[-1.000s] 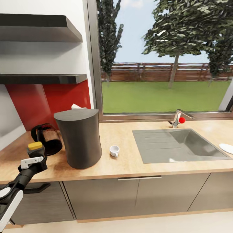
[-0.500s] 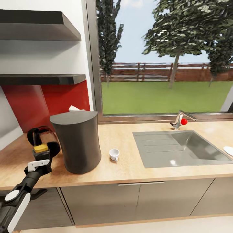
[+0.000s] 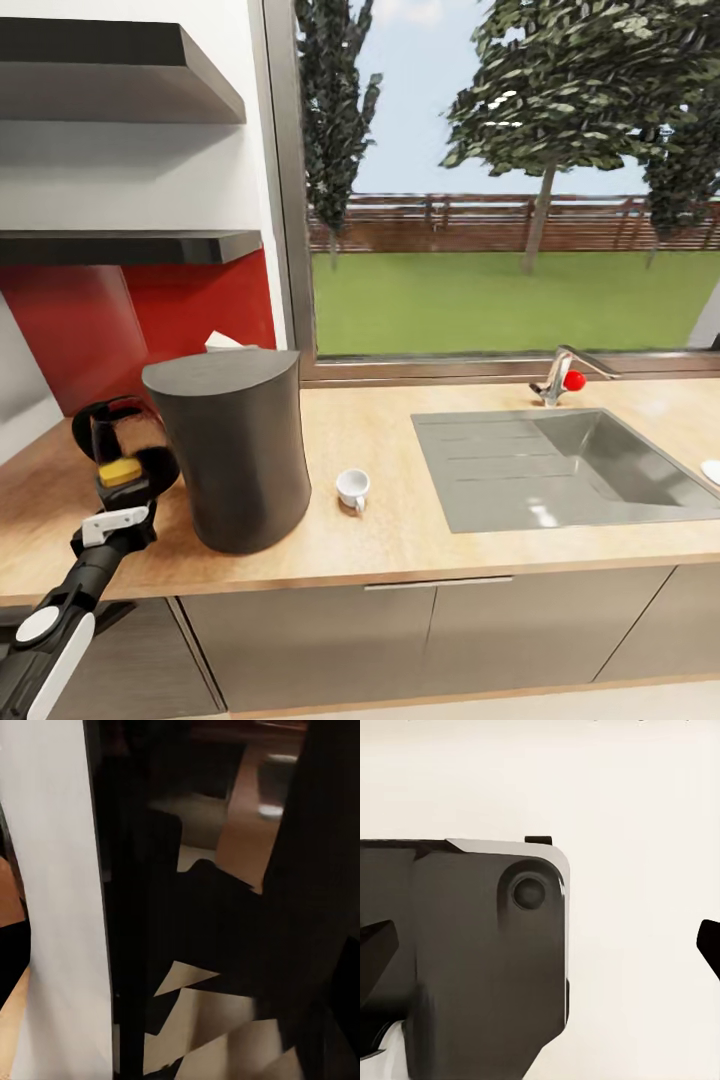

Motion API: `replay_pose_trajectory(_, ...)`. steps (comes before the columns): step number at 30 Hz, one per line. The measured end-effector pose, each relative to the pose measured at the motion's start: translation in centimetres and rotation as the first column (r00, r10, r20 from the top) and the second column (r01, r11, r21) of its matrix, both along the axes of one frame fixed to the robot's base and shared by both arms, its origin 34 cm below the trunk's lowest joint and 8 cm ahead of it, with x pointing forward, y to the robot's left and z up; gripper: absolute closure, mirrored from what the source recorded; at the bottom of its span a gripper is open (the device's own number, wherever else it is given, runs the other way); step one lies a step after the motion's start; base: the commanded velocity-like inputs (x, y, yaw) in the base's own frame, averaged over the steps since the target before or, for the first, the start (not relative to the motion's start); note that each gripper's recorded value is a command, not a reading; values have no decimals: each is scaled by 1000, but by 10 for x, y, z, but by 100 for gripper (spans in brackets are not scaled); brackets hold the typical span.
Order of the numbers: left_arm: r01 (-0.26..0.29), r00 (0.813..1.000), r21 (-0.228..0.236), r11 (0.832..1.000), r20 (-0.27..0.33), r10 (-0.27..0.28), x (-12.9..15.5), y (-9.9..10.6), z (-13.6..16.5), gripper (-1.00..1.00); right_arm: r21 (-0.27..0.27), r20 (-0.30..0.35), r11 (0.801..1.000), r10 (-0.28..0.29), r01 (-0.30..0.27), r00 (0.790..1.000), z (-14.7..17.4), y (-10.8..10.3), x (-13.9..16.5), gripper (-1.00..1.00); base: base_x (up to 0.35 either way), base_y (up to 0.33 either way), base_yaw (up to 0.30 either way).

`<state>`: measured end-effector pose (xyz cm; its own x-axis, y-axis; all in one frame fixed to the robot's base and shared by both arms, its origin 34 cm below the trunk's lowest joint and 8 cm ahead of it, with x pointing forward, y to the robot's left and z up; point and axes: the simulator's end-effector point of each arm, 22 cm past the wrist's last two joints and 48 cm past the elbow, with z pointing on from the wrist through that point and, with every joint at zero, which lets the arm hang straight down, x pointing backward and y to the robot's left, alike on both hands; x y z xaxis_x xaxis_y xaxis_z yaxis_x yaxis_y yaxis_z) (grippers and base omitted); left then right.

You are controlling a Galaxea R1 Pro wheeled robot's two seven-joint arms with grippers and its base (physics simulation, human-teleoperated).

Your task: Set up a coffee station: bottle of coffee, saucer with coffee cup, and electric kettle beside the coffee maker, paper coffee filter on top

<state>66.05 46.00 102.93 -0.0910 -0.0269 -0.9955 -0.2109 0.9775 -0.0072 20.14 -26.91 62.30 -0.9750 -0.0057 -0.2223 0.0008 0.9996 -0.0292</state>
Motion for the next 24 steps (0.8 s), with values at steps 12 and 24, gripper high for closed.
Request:
replay_pose_trajectory(12,-25,998,-17,1000,-58,24,-9,9,-29,100,0,2,1000,0,0,1000,0,1,0,-100,138,0,0)
replay_pose_trajectory(24,-29,999,-14,999,-36,29,-9,10,-28,100,1,1,1000,0,0,1000,0,1,0,-100,71,0,0)
